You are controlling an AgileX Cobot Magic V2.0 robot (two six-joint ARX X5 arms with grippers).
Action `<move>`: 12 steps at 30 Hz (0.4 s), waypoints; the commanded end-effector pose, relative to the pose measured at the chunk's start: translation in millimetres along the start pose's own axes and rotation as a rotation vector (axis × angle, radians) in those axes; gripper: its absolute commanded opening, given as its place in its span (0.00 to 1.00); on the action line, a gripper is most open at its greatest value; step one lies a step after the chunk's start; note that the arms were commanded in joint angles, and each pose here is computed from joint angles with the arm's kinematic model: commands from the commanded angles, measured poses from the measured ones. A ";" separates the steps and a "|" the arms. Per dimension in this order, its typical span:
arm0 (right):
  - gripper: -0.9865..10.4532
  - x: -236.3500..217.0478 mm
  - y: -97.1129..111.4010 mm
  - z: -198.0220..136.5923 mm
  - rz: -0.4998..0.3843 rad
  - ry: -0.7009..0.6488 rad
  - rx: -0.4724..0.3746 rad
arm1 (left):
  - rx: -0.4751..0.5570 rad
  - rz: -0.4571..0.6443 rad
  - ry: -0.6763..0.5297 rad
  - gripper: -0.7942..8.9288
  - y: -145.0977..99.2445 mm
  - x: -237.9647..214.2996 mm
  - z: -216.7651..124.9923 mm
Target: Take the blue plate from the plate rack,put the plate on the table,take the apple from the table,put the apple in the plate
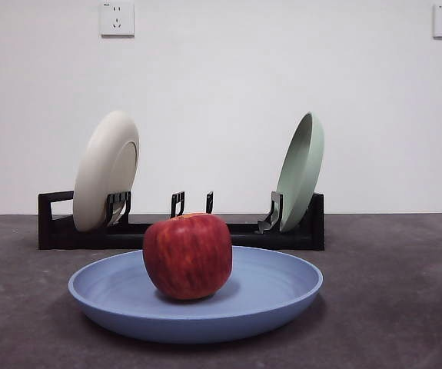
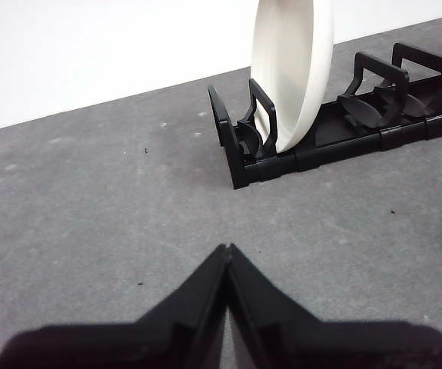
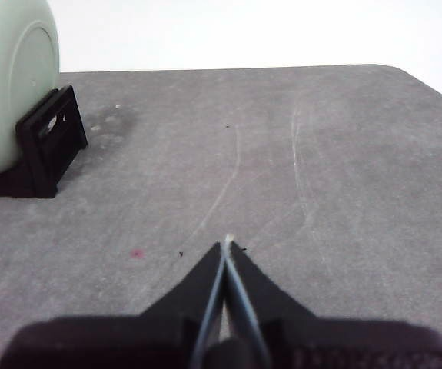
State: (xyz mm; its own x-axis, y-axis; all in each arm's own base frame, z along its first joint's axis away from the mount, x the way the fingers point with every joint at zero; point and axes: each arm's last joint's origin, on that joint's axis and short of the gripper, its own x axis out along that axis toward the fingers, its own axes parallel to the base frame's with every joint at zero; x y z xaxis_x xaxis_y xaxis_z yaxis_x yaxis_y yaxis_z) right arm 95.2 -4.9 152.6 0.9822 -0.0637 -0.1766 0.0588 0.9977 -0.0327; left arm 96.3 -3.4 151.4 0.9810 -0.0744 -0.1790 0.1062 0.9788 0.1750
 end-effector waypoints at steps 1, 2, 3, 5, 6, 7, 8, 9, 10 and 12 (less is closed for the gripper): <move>0.09 1.0 -0.2 -2.4 -0.006 0.000 0.011 | -0.010 -0.001 0.001 0.08 -0.4 0.9 -2.1; 0.09 1.0 -0.2 -2.4 -0.006 0.000 0.011 | -0.010 -0.004 0.000 0.08 -0.5 0.9 -2.1; 0.09 1.0 -0.2 -2.5 -0.006 0.001 0.011 | -0.010 -0.003 0.000 0.08 -0.4 0.9 -2.1; 0.09 1.0 -0.2 -2.5 -0.006 0.001 0.011 | -0.010 -0.004 0.000 0.08 -0.4 0.9 -2.1; 0.09 1.0 -0.2 -2.5 -0.006 0.001 0.011 | -0.010 -0.003 0.000 0.08 -0.4 0.9 -2.1; 0.09 1.0 -0.2 -2.5 -0.006 0.001 0.011 | -0.010 -0.004 0.000 0.08 -0.4 0.9 -2.1; 0.09 1.0 -0.2 -2.5 -0.006 0.001 0.011 | -0.010 -0.004 0.000 0.08 -0.4 0.9 -2.1; 0.09 1.0 -0.2 -2.5 -0.006 0.001 0.011 | -0.010 -0.004 0.000 0.08 -0.4 0.9 -2.1; 0.09 1.0 -0.2 -2.5 -0.006 0.001 0.011 | -0.010 -0.003 0.000 0.08 -0.4 0.9 -2.1; 0.09 1.0 -0.2 -2.5 -0.006 0.001 0.011 | -0.010 -0.004 0.000 0.08 -0.4 0.9 -2.1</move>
State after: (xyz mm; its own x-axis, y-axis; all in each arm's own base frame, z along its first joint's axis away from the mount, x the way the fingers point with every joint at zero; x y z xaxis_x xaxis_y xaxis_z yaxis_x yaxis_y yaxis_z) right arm 95.2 -5.0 152.6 0.9820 -0.0667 -0.1766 0.0618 0.9975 -0.0333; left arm 96.3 -3.4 151.4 0.9810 -0.0748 -0.1790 0.1065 0.9788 0.1749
